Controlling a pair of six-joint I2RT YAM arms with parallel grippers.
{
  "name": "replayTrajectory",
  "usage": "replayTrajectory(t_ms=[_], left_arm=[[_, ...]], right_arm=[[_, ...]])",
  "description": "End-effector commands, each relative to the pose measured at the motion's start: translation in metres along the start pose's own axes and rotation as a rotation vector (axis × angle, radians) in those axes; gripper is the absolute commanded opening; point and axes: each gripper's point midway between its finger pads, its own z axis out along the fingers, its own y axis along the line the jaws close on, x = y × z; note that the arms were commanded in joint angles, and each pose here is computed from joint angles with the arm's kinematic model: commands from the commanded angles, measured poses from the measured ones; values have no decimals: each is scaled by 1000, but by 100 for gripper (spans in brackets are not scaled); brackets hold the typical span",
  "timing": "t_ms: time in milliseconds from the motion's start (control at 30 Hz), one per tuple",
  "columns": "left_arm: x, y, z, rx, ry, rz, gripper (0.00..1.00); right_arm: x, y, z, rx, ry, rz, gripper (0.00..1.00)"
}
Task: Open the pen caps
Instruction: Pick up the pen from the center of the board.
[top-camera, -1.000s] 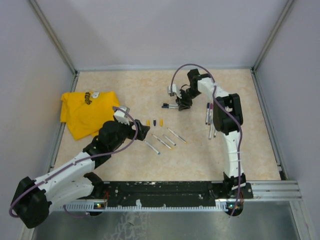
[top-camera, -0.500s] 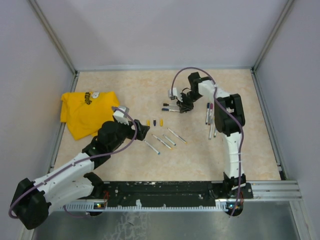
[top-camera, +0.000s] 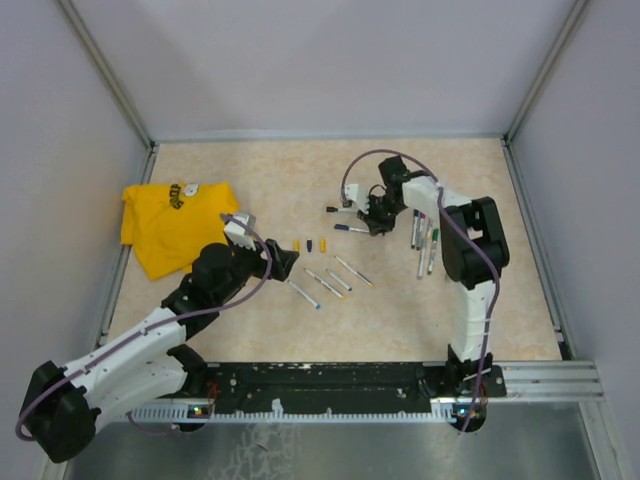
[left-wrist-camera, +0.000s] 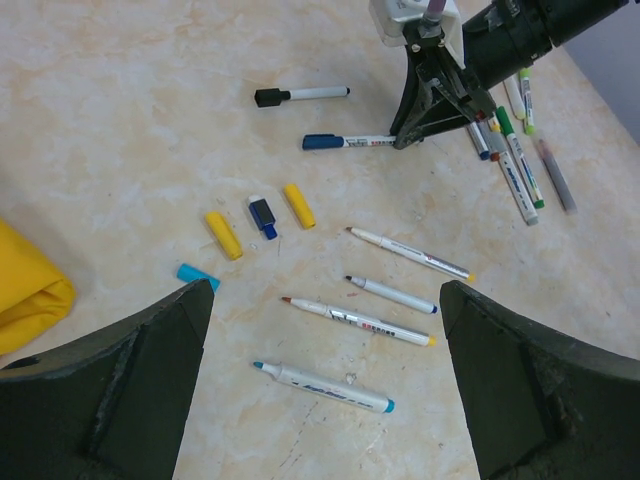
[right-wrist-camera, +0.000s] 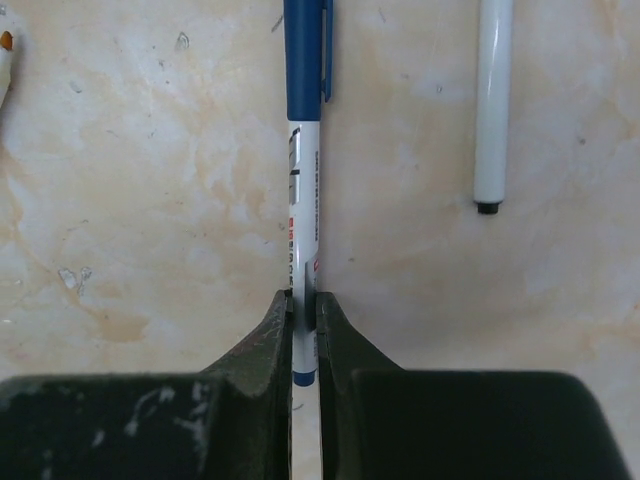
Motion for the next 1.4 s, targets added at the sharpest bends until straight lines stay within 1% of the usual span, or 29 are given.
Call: replayTrajectory(t_ms=[0, 200, 433, 800, 1367], left_arm=[[-5, -4, -3, 27, -22, -2, 100], [-4, -9, -3, 54, -22, -17, 100], [-3, -15, -4, 85, -23, -38, 100], [-2, -19, -6, 110, -24, -65, 100], [2, -25, -3, 138, -13, -93, 100]], right_arm=[[9, 5, -24, 121, 64, 147, 0], [24, 36, -36, 165, 106, 262, 1], [27, 60, -31, 200, 189, 279, 4], [30, 63, -21, 208, 233, 325, 8], [32, 64, -18, 205, 234, 334, 12]])
